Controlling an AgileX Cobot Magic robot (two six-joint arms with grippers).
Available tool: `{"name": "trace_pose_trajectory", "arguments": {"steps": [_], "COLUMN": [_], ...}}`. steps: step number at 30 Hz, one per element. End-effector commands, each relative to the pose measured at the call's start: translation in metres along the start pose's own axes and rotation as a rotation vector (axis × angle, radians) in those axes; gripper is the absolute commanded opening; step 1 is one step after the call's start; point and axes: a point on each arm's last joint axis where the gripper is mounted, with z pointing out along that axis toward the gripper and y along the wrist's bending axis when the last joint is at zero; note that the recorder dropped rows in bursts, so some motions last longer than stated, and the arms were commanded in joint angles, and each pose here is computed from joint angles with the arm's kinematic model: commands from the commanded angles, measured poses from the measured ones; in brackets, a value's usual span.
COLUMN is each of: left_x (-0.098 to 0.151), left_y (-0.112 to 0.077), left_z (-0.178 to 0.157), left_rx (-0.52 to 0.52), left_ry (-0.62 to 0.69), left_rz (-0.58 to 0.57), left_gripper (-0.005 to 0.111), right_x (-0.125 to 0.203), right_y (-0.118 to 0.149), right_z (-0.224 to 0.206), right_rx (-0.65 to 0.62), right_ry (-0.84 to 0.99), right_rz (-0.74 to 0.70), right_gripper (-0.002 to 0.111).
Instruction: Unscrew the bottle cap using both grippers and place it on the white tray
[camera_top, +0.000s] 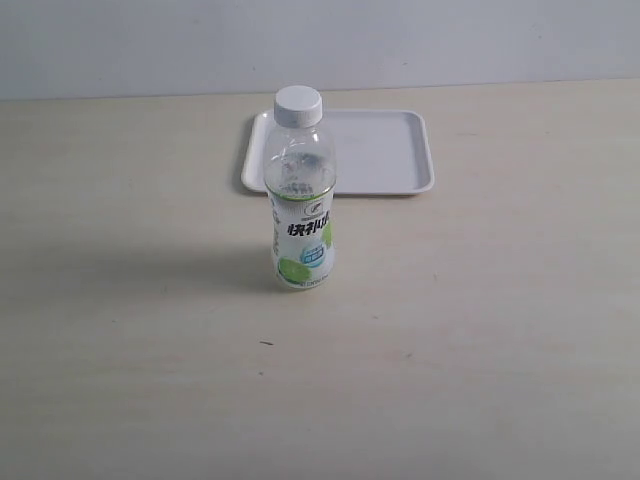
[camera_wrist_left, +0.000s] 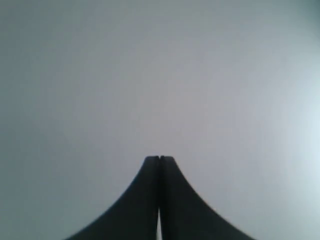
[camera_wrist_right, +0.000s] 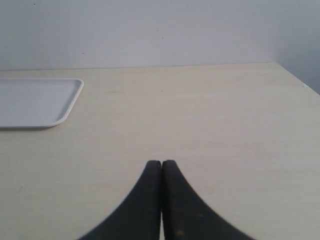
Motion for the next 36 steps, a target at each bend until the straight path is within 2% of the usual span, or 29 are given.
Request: {"name": "trace_pose_trajectory", "arguments": {"steps": [1,3,4,5,6,7,8,9,10,12,13,16,19,21,24,29,31,36], "left_x": [-0.002,0.024,0.049,0.064,0.093,0.110,0.145,0.161,0.190,0.217,0.233,0.253,0.266,0.271,0.277,0.287,0.292,0.315], "left_y": [0.003,0.015,0.023,0.028,0.037,0.042,0.053,0.057,0.062,0.064,0.067,0.069,0.069,0.068,0.070,0.072,0.071,0.062], "left_z": [0.040,0.067,0.079,0.084,0.089,0.090,0.088,0.085,0.077,0.069,0.060,0.048,0.042,0.040,0.035,0.032,0.034,0.034], "left_rx": [-0.010,-0.020,-0.006,0.002,0.023,0.041,0.056,0.070,0.120,0.224,0.283,0.382,0.462,0.503,0.491,0.504,0.538,0.596], "left_ry": [0.070,0.222,0.336,0.396,0.495,0.553,0.669,0.718,0.794,0.777,0.810,0.879,0.923,0.939,0.966,0.989,0.991,1.007], "left_rz": [0.082,0.117,0.141,0.146,0.137,0.132,0.101,0.081,0.043,0.014,0.063,0.152,0.142,0.133,0.117,0.103,0.098,0.066], "left_gripper": [0.000,0.000,0.000,0.000,0.000,0.000,0.000,0.000,0.000,0.000,0.000,0.000,0.001,0.007,0.028,0.088,0.105,0.105], "right_x": [0.001,0.001,0.001,0.001,0.001,0.001,0.001,0.001,0.001,0.001,0.001,0.001,0.001,0.001,0.001,0.001,0.001,0.001], "right_y": [0.000,0.000,0.000,0.000,0.000,0.000,0.000,0.000,0.000,0.000,0.000,0.000,0.000,0.000,0.000,0.000,0.000,0.000], "right_z": [0.000,0.000,0.000,0.000,0.000,0.000,0.000,0.000,0.000,0.000,0.000,0.000,0.000,0.000,0.000,0.000,0.000,0.000], "right_rx": [-0.003,-0.003,-0.003,-0.003,-0.003,-0.003,-0.003,-0.003,-0.003,-0.003,-0.003,-0.003,-0.003,-0.003,-0.003,-0.003,-0.003,-0.003], "right_ry": [-0.006,-0.006,-0.006,-0.006,-0.006,-0.006,-0.006,-0.006,-0.006,-0.006,-0.006,-0.006,-0.006,-0.006,-0.006,-0.006,-0.006,-0.006], "right_rz": [-0.004,-0.004,-0.004,-0.004,-0.004,-0.004,-0.004,-0.004,-0.004,-0.004,-0.004,-0.004,-0.004,-0.004,-0.004,-0.004,-0.004,-0.004], "right_gripper": [0.000,0.000,0.000,0.000,0.000,0.000,0.000,0.000,0.000,0.000,0.000,0.000,0.000,0.000,0.000,0.000,0.000,0.000]}}
